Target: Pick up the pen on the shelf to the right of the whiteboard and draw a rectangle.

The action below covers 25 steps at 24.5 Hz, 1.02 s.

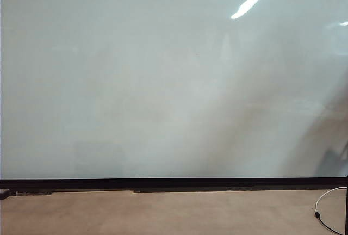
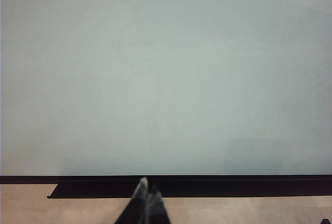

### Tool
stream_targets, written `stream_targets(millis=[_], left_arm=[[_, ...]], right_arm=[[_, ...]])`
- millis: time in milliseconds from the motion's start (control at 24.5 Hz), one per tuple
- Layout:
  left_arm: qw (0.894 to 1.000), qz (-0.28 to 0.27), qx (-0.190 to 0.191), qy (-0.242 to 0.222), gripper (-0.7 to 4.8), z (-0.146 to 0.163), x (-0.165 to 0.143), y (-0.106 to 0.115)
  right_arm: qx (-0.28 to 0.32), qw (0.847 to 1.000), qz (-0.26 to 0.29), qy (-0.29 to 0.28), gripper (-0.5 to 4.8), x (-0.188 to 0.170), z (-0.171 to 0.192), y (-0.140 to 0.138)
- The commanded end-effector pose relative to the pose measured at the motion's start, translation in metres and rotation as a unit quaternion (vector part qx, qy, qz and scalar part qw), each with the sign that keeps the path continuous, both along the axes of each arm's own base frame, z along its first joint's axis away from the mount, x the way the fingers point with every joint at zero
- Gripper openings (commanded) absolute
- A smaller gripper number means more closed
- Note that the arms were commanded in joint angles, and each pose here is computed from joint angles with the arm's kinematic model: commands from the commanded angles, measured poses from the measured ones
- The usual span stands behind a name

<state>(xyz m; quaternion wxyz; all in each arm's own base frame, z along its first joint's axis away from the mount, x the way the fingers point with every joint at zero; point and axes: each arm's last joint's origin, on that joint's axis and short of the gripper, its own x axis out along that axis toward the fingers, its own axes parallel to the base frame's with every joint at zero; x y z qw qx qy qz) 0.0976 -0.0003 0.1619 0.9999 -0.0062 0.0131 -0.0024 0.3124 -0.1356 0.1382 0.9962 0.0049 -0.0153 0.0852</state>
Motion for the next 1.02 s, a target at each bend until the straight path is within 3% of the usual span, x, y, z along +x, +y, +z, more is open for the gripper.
stream_targets(millis=[41,204,1018], left_arm=[[1.0,0.0,0.002,-0.004,-0.04,0.0016,-0.0001,0.0],[1.0,0.0,0.002,-0.004,-0.04,0.0016,-0.0001,0.0],[1.0,0.0,0.002,-0.004,-0.04,0.0016,-0.0001,0.0]], right_arm=[[-0.003,1.0,-0.001,-0.013,1.97,0.0,0.0041,-0.0006],[-0.001,1.0,-0.001,-0.013,1.45,0.0,0.0042,-0.0006],[-0.002,1.0,0.0,-0.022,1.43,-0.0001,0.0061,-0.0003]])
